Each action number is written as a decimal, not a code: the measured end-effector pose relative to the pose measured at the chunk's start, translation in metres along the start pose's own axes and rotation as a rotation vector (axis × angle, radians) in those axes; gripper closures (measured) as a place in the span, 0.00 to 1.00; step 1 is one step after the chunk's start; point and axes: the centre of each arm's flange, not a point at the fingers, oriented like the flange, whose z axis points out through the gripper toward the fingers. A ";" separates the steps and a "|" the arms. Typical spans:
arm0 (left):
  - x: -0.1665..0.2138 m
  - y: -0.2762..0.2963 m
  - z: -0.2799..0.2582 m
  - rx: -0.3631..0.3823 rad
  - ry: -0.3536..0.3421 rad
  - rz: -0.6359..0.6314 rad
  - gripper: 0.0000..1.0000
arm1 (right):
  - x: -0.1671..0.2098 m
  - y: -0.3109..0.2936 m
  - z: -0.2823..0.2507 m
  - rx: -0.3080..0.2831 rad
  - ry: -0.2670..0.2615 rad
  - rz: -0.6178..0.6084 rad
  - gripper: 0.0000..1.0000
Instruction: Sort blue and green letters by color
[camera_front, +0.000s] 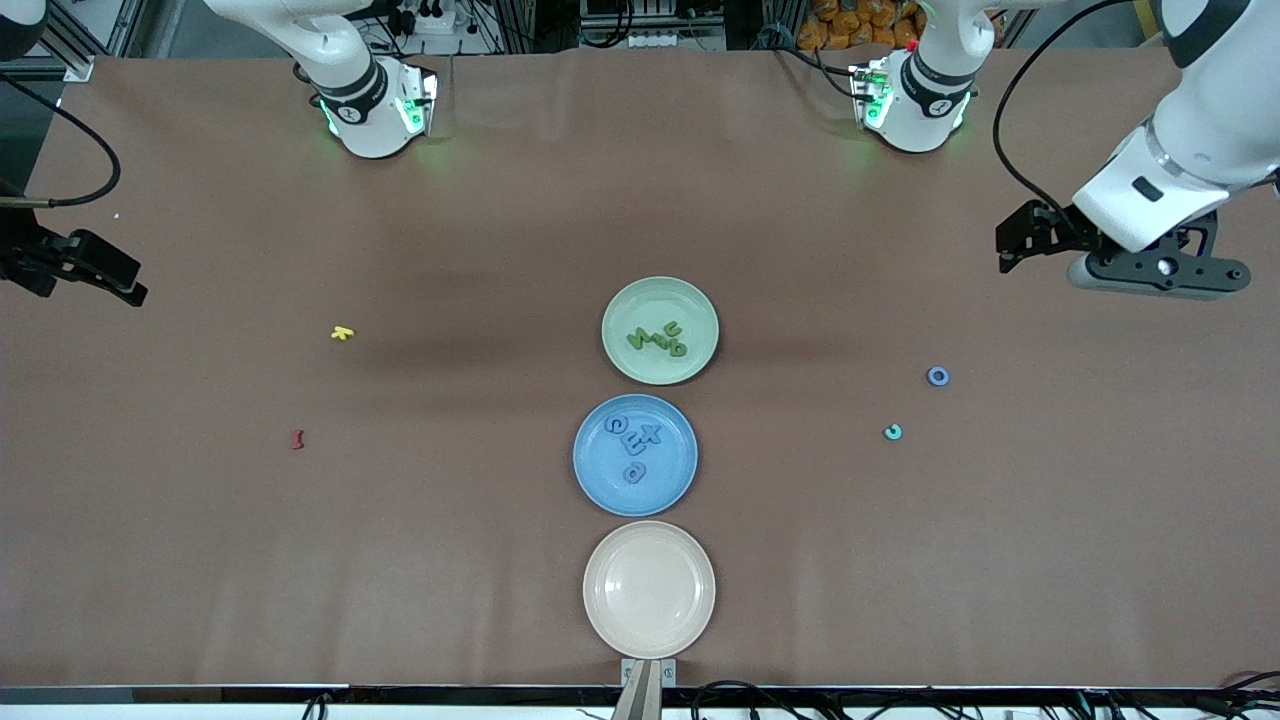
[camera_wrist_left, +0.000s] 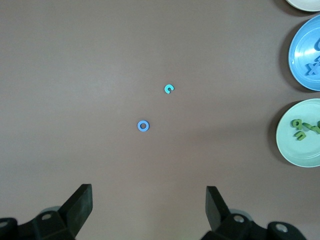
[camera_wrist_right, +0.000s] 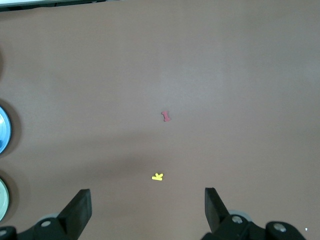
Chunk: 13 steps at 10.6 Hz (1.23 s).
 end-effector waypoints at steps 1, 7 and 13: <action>-0.005 -0.002 -0.006 0.001 0.000 -0.004 0.00 | 0.000 0.000 -0.001 0.000 0.001 -0.001 0.00; -0.023 -0.003 -0.036 0.007 0.045 -0.010 0.00 | 0.000 -0.002 -0.002 0.001 0.004 -0.003 0.00; -0.023 -0.006 -0.044 -0.004 0.062 -0.045 0.00 | 0.000 -0.002 -0.002 0.001 0.003 -0.004 0.00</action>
